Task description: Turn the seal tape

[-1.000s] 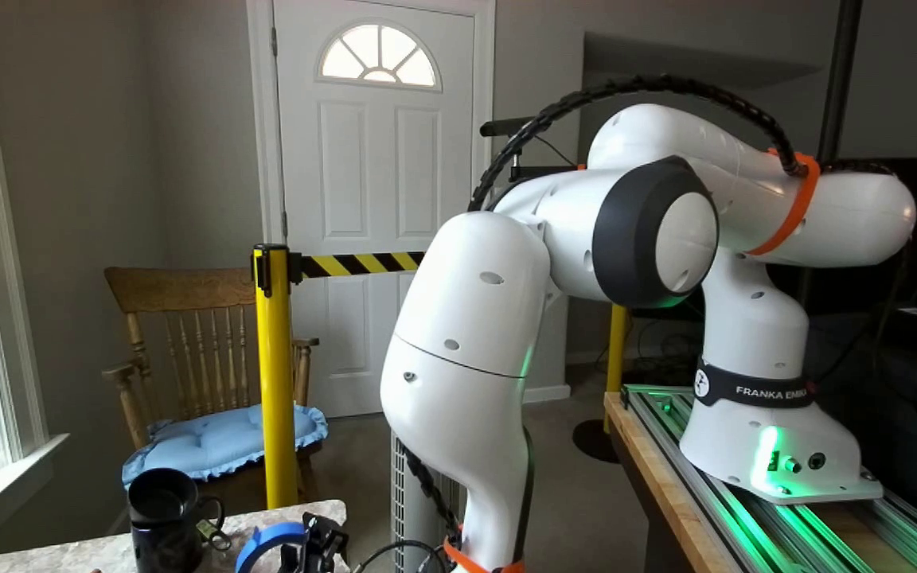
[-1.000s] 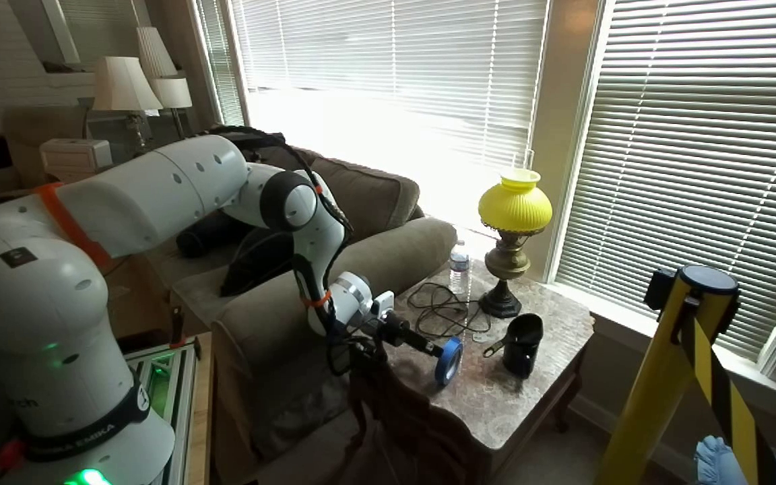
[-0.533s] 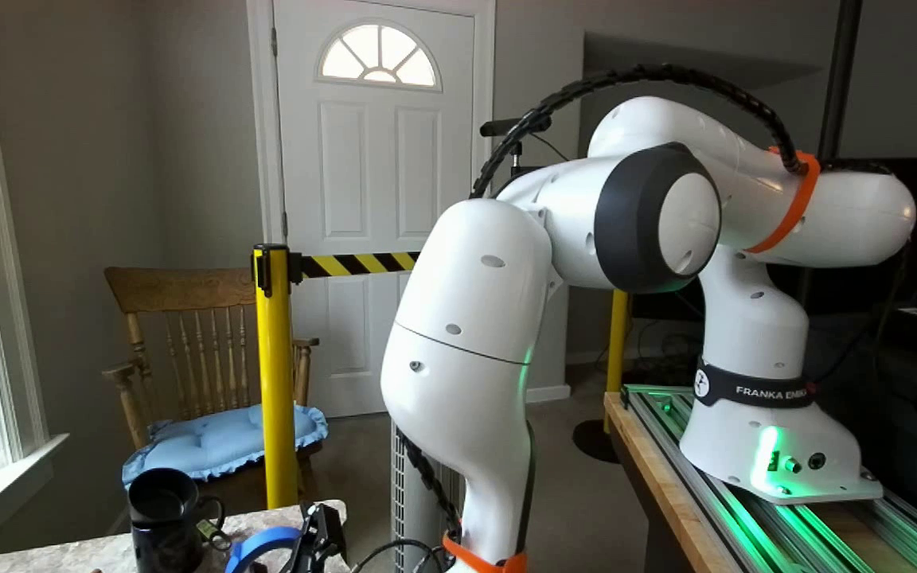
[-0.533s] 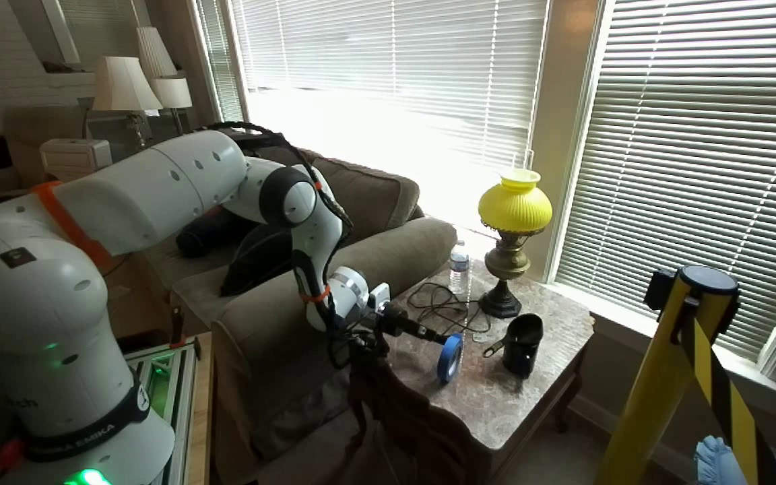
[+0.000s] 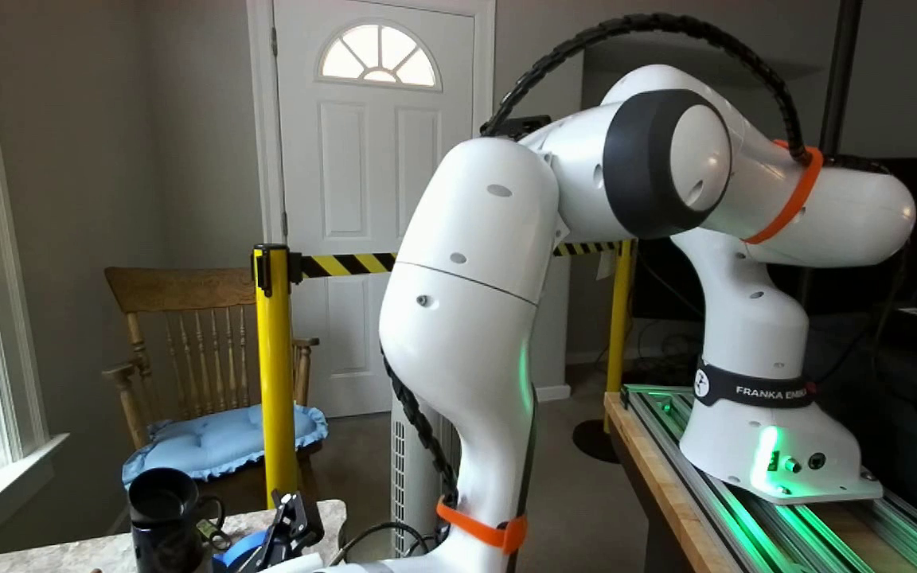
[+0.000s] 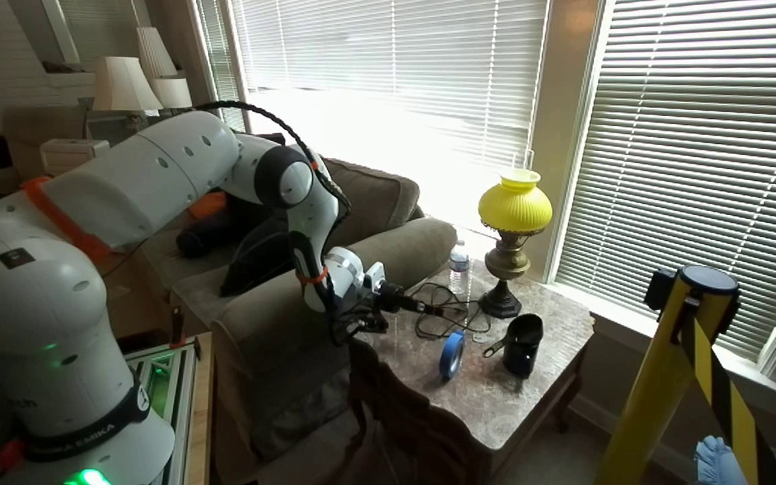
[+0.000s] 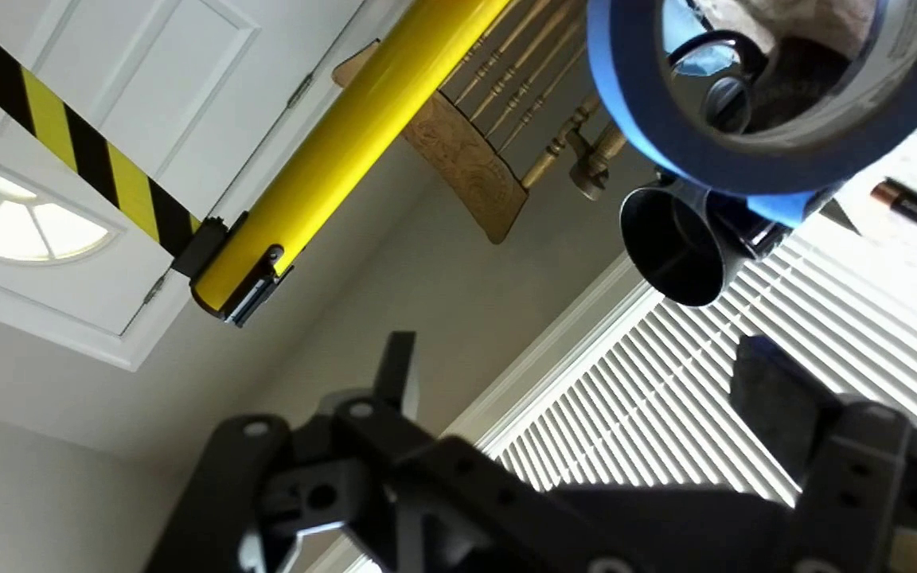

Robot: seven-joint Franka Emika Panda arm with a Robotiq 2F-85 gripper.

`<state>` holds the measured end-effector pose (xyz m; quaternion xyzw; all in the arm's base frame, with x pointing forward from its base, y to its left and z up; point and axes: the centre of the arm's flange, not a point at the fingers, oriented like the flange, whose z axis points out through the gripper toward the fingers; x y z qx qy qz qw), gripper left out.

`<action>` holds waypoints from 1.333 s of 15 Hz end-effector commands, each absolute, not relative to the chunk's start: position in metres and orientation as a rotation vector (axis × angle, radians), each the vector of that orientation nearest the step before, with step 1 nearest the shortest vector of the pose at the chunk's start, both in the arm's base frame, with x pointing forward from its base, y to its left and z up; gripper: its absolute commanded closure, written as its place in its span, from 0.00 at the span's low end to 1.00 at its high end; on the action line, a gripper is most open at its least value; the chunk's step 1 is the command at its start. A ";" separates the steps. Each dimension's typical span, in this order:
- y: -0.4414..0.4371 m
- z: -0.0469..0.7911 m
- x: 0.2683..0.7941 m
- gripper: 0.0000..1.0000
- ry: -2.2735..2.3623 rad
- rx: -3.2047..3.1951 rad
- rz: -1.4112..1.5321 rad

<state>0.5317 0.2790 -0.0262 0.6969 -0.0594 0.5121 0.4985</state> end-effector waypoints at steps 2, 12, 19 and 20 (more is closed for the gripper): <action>0.274 0.022 0.513 0.00 -0.112 1.722 1.250; 0.238 0.132 0.513 0.00 -0.283 2.038 1.264; 0.204 0.168 0.510 0.00 -0.463 2.357 1.266; 0.201 0.170 0.510 0.00 -0.458 2.414 1.258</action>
